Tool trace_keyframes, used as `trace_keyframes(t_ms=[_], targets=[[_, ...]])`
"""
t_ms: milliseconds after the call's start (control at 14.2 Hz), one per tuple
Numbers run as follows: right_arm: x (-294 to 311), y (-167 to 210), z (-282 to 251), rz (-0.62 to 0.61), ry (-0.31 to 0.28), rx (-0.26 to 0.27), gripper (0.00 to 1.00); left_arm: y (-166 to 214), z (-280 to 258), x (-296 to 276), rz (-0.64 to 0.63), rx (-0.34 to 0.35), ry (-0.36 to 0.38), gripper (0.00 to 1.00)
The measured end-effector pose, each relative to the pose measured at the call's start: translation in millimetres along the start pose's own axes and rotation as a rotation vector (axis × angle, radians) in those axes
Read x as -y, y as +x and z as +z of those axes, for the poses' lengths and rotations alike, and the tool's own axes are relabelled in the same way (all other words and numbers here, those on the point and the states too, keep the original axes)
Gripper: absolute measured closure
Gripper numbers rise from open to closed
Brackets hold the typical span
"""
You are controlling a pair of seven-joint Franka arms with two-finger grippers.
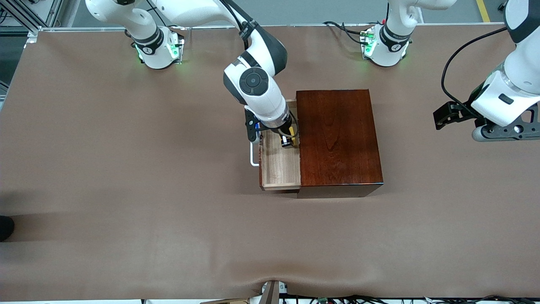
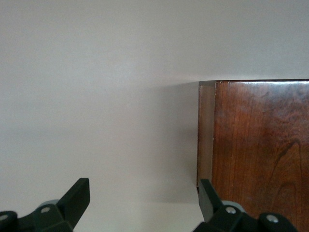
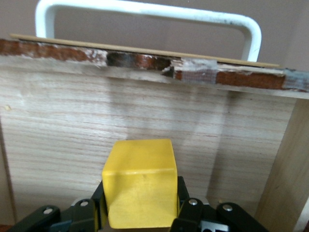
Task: Open drawer, take yellow block, close drawer
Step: 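Lift the yellow cube out of the drawer with the right gripper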
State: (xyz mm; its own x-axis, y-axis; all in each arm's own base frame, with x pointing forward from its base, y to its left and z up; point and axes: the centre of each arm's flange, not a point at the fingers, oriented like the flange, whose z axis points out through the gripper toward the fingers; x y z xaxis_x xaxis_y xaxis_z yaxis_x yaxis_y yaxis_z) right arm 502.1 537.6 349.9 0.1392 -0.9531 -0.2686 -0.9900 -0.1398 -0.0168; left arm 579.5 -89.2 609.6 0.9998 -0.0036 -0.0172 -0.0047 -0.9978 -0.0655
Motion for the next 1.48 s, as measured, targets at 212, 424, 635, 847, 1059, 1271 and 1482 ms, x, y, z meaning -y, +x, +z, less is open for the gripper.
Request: trace_keyframes(t_ms=[212,424,635,847,1059,1271,1482], targets=[[7.6,9.0,-12.8,0.014,-0.027,-0.016,0.44,0.0,0.0,0.1,0.0,0.0,0.0,0.0],[21.7,20.6,-37.2,0.035,-0.047,-0.022,0.44,0.0,0.0,0.1,0.0,0.0,0.0,0.0],[32.1,30.5,-58.0,0.018,-0.057,-0.022,0.44,0.0,0.0,0.1,0.0,0.0,0.0,0.0],[43.2,50.2,-89.1,-0.014,-0.058,-0.018,0.44,0.0,0.0,0.2,0.0,0.0,0.0,0.0],[57.1,87.5,-118.9,-0.057,-0.083,-0.022,0.44,0.0,0.0,0.0,0.0,0.0,0.0,0.0],[73.4,122.2,-153.2,-0.121,-0.049,-0.007,0.44,0.0,0.0,-0.3,0.001,0.0,0.0,0.0],[84.4,154.8,-188.3,-0.17,-0.013,0.003,0.44,-0.4,-0.1,-2.7,0.005,0.0,-0.001,0.0]])
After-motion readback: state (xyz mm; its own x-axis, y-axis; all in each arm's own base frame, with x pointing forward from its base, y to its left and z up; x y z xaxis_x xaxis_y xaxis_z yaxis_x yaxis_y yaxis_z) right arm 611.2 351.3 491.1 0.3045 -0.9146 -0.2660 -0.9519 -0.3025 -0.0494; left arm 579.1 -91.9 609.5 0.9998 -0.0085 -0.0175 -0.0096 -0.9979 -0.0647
